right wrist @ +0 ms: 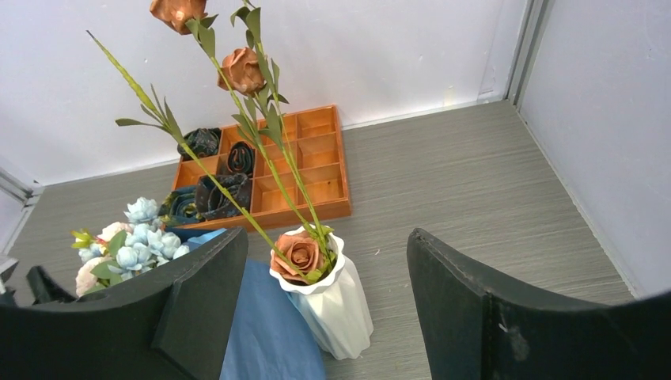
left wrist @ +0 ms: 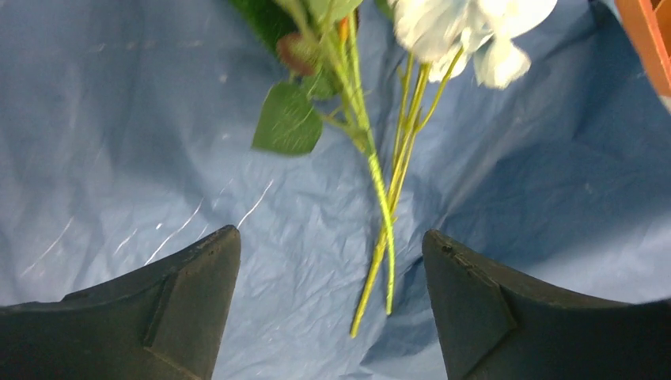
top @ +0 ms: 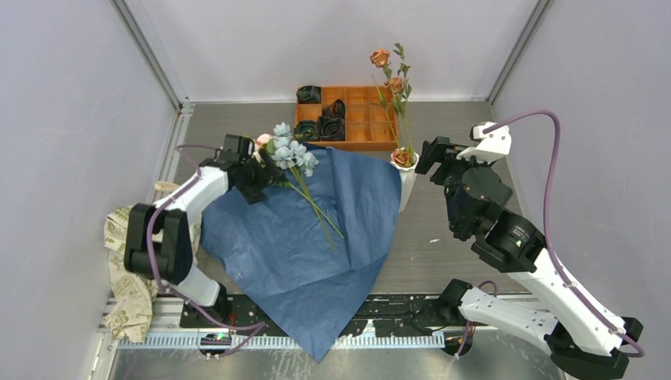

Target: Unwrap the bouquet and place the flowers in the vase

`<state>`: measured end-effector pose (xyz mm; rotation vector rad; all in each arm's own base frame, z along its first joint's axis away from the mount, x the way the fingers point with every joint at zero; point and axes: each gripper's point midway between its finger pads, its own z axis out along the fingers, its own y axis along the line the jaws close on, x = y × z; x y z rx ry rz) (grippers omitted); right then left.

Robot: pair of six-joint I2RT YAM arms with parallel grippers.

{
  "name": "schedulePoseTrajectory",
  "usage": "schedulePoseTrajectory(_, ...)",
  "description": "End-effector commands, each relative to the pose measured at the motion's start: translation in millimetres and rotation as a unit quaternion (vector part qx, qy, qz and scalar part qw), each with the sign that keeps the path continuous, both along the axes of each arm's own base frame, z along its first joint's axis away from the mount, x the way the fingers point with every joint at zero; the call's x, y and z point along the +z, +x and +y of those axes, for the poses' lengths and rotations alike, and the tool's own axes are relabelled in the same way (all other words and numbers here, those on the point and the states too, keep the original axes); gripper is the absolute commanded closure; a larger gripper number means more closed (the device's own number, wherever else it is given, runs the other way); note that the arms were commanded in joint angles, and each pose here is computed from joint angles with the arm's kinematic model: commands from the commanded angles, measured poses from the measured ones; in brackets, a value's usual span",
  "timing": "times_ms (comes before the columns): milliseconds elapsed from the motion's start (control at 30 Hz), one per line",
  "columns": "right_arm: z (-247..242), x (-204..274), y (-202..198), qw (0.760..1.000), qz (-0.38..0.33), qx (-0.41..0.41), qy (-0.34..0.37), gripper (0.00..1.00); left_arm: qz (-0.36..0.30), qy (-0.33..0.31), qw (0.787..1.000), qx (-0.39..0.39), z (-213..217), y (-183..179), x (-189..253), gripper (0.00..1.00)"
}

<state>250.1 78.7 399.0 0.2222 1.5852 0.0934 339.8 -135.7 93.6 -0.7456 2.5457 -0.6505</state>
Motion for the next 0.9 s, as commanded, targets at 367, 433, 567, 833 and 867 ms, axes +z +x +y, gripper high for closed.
schedulePoseTrajectory(367, -21.6, 5.6, -16.0, 0.999, -0.028, -0.01, 0.017, 0.21, 0.033, 0.068, 0.997, 0.026, -9.9, 53.6, -24.9, 0.26)
schedulePoseTrajectory(433, -23.1, 5.1, -17.2, 0.999, -0.031, -0.01, 0.019, 0.21, 0.04, 0.077, 0.996, 0.027, -9.3, 53.3, -31.6, 0.27)
schedulePoseTrajectory(567, -20.8, 6.9, -19.4, 0.999, -0.036, 0.004, 0.028, 0.22, 0.054, 0.085, 0.995, 0.027, -11.2, 57.4, -41.9, 0.34)
schedulePoseTrajectory(833, -18.4, 4.3, -25.8, 0.998, -0.037, 0.025, 0.052, 0.22, 0.07, 0.107, 0.992, 0.016, -14.0, 73.8, -53.5, 0.5)
schedulePoseTrajectory(867, -18.5, 4.2, -26.9, 0.997, -0.038, 0.028, 0.056, 0.22, 0.073, 0.109, 0.991, 0.014, -14.6, 75.0, -55.2, 0.53)
